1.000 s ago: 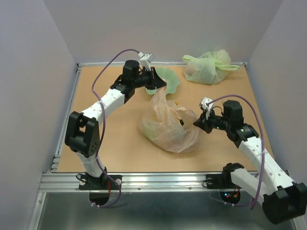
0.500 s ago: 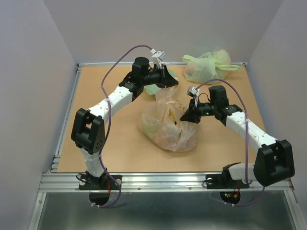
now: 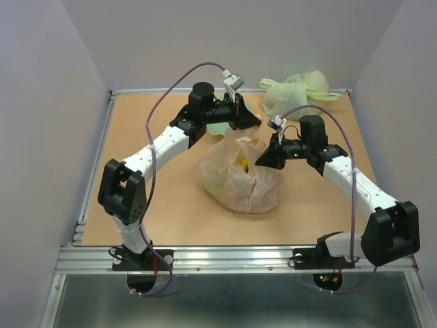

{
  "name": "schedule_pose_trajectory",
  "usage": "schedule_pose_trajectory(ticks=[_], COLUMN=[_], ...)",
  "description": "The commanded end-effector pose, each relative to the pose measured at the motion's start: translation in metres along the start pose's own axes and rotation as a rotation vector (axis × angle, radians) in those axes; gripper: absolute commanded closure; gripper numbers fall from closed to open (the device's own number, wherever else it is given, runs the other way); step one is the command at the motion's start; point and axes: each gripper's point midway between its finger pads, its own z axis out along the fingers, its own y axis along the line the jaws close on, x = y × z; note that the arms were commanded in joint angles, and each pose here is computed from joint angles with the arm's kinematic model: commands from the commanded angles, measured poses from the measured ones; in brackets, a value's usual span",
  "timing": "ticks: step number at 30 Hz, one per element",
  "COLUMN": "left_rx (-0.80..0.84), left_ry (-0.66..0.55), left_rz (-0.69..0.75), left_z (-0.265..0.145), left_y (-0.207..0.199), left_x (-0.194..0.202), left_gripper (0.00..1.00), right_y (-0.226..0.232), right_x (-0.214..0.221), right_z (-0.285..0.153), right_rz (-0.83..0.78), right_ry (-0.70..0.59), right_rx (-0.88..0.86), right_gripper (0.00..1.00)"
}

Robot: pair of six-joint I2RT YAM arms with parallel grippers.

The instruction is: Place the fake fruits into the plastic bag and tie a complex knot

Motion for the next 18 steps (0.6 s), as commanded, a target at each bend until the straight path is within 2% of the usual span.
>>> schedule_pose_trajectory(ticks=[1,2,5,7,8,9,12,13,18], left_rx=[0.038,0.039,0.031,0.060,0.092,0.110,0.186,0.217,0.346], left_ry=[-0.165,-0.193,-0.177,-0.171,-0.128,-0.126,-0.059,-0.008,0.129], left_rz=[0.170,0.196,0.261,0.357,0.397,0.438,0.521,0.504,0.660], left_z=[-0.050,-0.064,-0.088,-0.104,-0.108,-0.115,-0.125,-0.127,-0.109], left_y=[-0.018,-0.025,-0.023,-0.046,-0.051,-0.065,-0.082,-0.084,-0.114], left_x=[-0.062,-0.071,-0.059,-0.055,-0.037,-0.035,-0.004,0.014,0.065], left_gripper=[1.00,1.00,1.00,1.00,1.00,1.00,1.00,1.00,1.00], right_y=[0.015,0.015,0.012,0.007,0.002,-0.003,-0.009,-0.015,-0.023], right_x=[-0.025,-0.023,-0.022,-0.022,-0.021,-0.022,-0.025,-0.027,-0.031], right_z=[-0.018,-0.022,-0.027,-0.026,-0.023,-0.020,-0.015,-0.011,-0.002], right_rz=[-0.065,-0.055,0.019,0.063,0.111,0.159,0.219,0.258,0.340], right_ry=[-0.075,-0.082,-0.091,-0.088,-0.084,-0.079,-0.075,-0.071,-0.064], right_rx=[0.051,0.072,0.109,0.124,0.140,0.142,0.142,0.142,0.129], right_gripper=[1.00,1.00,1.00,1.00,1.00,0.99,1.00,1.00,1.00])
